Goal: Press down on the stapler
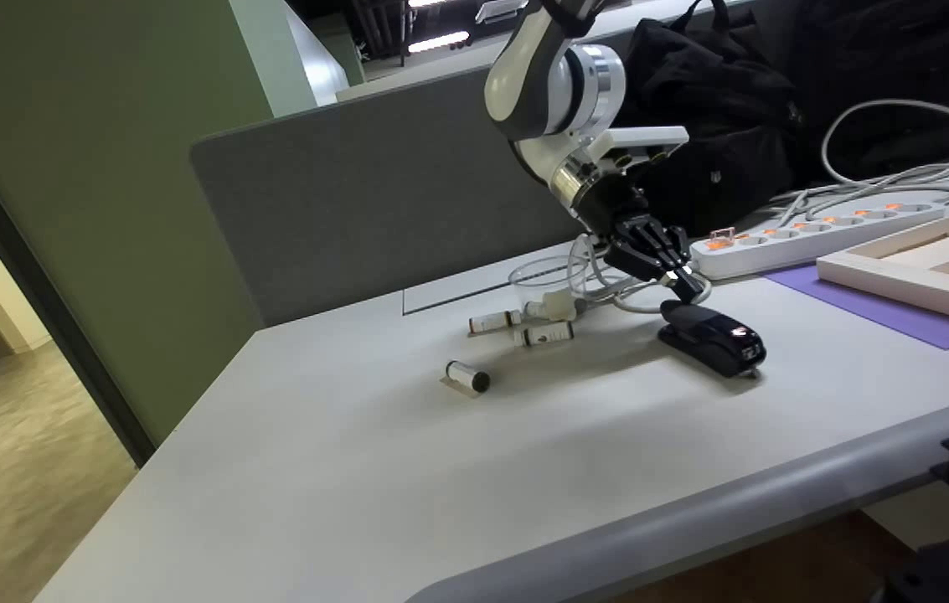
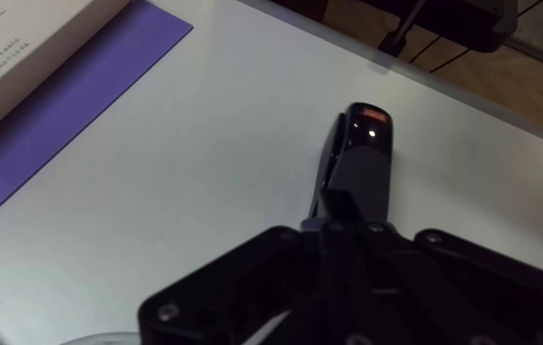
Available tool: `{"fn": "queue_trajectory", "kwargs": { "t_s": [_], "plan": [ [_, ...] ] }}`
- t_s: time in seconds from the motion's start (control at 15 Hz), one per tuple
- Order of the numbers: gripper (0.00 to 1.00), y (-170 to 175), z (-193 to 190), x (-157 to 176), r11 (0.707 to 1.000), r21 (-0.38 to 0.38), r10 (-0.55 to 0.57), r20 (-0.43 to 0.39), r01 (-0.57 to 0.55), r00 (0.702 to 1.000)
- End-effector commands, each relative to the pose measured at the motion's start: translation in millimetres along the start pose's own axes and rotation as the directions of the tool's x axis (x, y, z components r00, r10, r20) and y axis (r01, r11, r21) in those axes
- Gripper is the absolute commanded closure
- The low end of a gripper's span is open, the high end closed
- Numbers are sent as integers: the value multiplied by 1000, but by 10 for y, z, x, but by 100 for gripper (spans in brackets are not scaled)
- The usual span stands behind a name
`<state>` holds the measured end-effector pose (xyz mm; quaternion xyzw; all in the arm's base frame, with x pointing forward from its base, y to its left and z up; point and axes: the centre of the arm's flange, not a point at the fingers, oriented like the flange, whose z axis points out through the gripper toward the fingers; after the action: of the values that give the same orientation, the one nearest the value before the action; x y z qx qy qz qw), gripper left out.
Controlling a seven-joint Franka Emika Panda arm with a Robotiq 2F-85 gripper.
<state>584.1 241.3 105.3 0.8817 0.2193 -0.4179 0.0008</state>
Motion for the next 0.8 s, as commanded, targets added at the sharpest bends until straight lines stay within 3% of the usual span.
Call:
{"fn": "queue_trajectory", "kwargs": {
  "t_s": [0.0,0.47,0.73],
  "plan": [
    [100,-82,105,325,996,-78,43,41,-39,998],
    [100,-174,223,499,981,-194,40,64,-27,997],
    [100,-320,138,445,981,-196,7,56,4,998]
  ]
}}
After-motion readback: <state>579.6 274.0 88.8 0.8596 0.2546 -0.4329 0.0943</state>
